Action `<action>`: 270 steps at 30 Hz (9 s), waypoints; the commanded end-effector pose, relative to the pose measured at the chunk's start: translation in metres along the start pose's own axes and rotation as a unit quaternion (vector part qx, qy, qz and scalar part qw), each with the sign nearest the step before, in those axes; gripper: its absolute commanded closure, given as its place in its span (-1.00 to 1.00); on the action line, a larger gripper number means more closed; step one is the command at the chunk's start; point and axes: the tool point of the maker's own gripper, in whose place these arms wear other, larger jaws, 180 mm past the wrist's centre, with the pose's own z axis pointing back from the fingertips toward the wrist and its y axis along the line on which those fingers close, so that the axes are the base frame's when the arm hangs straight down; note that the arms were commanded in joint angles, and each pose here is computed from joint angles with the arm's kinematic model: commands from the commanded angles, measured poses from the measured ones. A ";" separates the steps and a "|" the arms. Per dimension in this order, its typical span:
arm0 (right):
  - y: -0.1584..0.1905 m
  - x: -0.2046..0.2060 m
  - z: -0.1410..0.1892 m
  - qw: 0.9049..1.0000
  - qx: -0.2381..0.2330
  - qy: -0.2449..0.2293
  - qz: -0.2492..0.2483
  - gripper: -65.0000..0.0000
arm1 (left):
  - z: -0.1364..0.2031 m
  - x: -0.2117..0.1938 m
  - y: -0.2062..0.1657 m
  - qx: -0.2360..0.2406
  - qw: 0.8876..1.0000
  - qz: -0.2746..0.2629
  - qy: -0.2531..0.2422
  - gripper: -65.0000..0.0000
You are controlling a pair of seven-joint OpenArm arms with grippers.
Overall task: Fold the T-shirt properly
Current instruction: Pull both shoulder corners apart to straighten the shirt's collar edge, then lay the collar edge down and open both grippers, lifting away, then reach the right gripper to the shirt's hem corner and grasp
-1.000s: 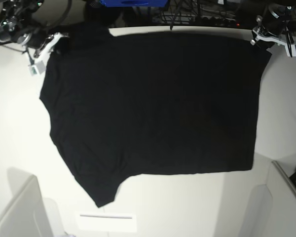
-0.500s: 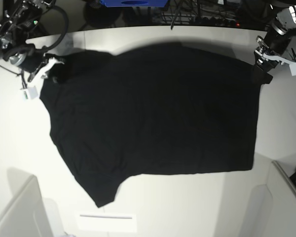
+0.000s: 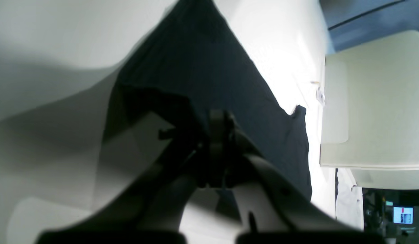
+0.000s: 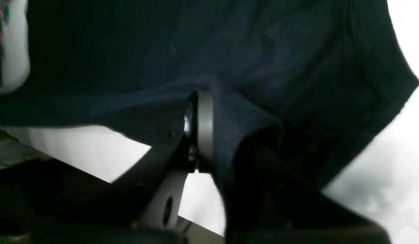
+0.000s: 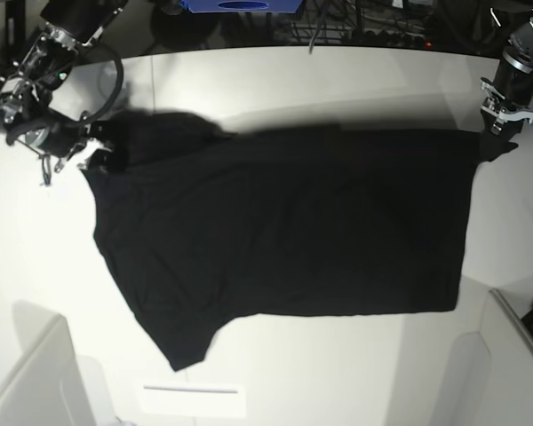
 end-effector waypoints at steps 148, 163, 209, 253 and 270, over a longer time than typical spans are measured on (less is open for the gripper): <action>-0.089 -0.033 -0.032 0.927 -0.046 -0.164 -0.335 1.00 | -0.101 -0.033 0.091 0.101 0.991 0.058 0.069 0.96; -0.090 -0.067 0.022 0.940 -0.110 -0.159 -0.282 1.00 | -0.028 -0.029 0.103 0.169 0.981 -0.065 0.073 1.00; -0.100 -0.107 0.093 0.911 -0.192 -0.178 -0.320 0.23 | -0.003 -0.019 0.109 0.195 0.972 -0.103 0.075 -0.72; -0.054 0.199 -0.124 0.986 -0.119 -0.114 0.006 -0.13 | -0.073 0.079 0.043 0.187 0.936 -0.298 0.032 0.35; -0.018 0.186 -0.157 0.990 -0.100 -0.074 0.071 -0.12 | -0.072 0.078 0.045 0.190 0.935 -0.298 0.034 0.29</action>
